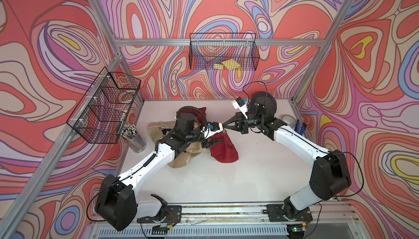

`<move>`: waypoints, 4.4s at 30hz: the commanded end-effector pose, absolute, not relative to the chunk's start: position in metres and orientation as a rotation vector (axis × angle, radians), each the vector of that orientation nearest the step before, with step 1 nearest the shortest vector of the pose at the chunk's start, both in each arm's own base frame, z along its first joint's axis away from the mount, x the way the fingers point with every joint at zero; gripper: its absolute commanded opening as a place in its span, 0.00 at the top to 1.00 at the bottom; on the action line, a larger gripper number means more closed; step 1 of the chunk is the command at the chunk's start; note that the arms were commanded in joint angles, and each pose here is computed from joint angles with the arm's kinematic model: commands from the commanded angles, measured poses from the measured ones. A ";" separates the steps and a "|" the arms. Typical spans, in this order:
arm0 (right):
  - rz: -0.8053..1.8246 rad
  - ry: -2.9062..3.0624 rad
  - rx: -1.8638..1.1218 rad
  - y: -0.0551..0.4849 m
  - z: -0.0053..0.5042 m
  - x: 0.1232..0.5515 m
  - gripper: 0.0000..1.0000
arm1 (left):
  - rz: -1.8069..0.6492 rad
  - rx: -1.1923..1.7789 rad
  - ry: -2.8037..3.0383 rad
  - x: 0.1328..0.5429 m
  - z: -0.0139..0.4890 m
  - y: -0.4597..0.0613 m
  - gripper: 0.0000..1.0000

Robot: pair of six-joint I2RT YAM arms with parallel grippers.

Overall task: Open the adjustable buckle of the baseball cap
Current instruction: Adjust the baseball cap, then pull the adjustable strap on the baseball cap, then place the baseball cap at the center of the board.

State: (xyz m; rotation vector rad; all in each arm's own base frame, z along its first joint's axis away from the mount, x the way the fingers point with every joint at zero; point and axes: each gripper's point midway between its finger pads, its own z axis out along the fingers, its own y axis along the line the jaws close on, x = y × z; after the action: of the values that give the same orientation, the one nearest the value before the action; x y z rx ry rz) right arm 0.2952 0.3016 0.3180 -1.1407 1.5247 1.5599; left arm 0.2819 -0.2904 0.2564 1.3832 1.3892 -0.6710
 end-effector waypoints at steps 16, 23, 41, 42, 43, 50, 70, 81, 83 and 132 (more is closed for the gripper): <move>1.582 1.479 -1.161 0.302 0.326 0.289 1.00 | -0.644 1.390 1.321 0.283 0.268 -0.297 0.78; 1.529 1.565 -1.072 0.303 0.320 0.304 0.85 | -0.657 1.340 1.339 0.288 0.271 -0.299 0.92; 1.293 1.782 -0.827 0.258 0.292 0.307 0.47 | -0.662 1.064 1.520 0.327 0.282 -0.294 1.00; 1.291 1.775 -0.835 0.259 0.292 0.307 0.48 | -0.674 1.063 1.520 0.327 0.283 -0.296 1.00; 1.284 1.771 -0.838 0.259 0.292 0.307 0.49 | -0.684 1.059 1.524 0.327 0.283 -0.296 1.00; 1.247 1.808 -0.822 0.264 0.285 0.325 0.50 | -0.745 1.046 1.542 0.324 0.284 -0.300 1.00; 1.216 1.816 -0.891 0.279 0.275 0.324 1.00 | -0.720 0.968 1.591 0.335 0.287 -0.300 1.00; 1.083 2.034 -0.840 0.263 0.217 0.325 1.00 | -0.820 0.691 1.543 0.348 0.327 -0.292 1.00; 1.079 2.050 -0.842 0.261 0.211 0.323 1.00 | -0.817 0.673 1.532 0.350 0.330 -0.291 1.00; 0.864 2.121 -0.328 0.196 0.217 0.356 0.02 | -0.872 0.526 1.458 0.413 0.340 -0.321 1.00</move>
State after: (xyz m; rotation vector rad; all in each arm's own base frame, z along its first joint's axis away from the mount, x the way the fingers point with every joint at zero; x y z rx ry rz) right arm 0.3499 0.2145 0.2228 -0.4408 2.0972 0.9408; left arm 0.4074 -0.3118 0.3289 0.4599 1.4915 -0.8644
